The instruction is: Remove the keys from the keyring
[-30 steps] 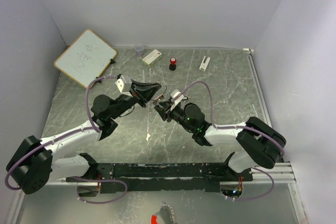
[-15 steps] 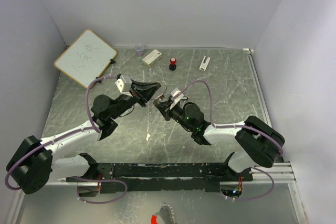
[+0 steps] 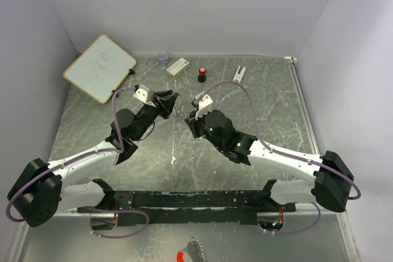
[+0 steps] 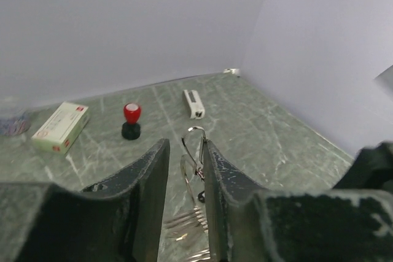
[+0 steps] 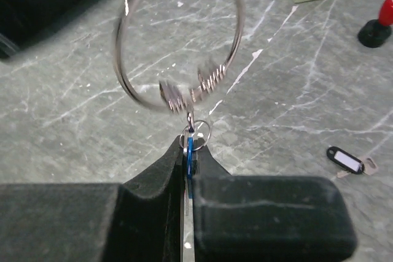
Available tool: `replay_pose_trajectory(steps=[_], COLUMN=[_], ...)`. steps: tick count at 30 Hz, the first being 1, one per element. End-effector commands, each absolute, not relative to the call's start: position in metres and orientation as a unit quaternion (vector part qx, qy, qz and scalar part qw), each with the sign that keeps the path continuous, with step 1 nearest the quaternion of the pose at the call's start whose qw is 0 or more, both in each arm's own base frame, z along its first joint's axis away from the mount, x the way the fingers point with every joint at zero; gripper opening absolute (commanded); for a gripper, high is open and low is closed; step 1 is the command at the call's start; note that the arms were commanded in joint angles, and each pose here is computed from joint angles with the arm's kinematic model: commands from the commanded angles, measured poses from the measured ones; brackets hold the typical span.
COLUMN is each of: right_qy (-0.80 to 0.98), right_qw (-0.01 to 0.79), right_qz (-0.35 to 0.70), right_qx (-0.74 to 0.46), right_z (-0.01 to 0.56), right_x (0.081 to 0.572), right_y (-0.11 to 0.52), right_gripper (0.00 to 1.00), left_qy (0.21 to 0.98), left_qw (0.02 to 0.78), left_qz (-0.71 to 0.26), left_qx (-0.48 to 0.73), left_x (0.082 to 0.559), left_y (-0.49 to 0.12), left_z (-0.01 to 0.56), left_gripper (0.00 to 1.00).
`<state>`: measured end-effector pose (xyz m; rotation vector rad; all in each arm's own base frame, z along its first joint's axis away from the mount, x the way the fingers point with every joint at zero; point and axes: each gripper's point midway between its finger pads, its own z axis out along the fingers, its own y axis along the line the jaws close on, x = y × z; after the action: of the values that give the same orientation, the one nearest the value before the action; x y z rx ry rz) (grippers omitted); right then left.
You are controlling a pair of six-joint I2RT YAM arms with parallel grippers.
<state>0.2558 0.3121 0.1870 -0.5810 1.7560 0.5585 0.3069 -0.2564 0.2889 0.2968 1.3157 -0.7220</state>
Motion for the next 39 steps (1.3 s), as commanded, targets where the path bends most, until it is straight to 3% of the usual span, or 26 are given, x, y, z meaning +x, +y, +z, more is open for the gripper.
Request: replay_pose_trajectory(steps=[1,9,11,22,29,33,39], right_qy=[0.827,0.841,0.836,0.814,0.814,0.815,0.817], right_qw=[0.501,0.490,0.499,0.547,0.549,0.548,0.541], right_qz=[0.129,-0.008,-0.028,-0.021,-0.021,-0.016,-0.014], right_qx=[-0.220,-0.229,-0.228,-0.196,-0.190,-0.189,-0.201], right_z=[0.181,0.208,0.214,0.254,0.271,0.275,0.278], right_x=[0.247,0.234,0.235,0.231,0.226,0.224,0.222], right_y=[0.275,0.266,0.267,0.265,0.258,0.260,0.268], right_gripper=[0.00,0.00,0.00,0.00,0.00,0.00,0.00], left_qy=[0.616,0.639,0.635,0.643,0.545,0.499,0.440], left_qw=[0.731,0.707,0.704,0.685,0.700,0.687,0.696], left_qz=[-0.279,-0.285,-0.297,-0.301,-0.377,-0.419,-0.455], left_qx=[0.086,0.101,0.115,0.162,0.265,0.320,0.340], left_x=[0.322,0.318,0.312,0.298,0.261,0.241,0.223], left_y=[-0.235,-0.241,-0.244,-0.249,-0.277,-0.296,-0.302], left_z=[0.274,0.257,0.256,0.252,0.266,0.273,0.287], left_gripper=[0.44,0.70,0.98,1.00,0.84,1.00,1.00])
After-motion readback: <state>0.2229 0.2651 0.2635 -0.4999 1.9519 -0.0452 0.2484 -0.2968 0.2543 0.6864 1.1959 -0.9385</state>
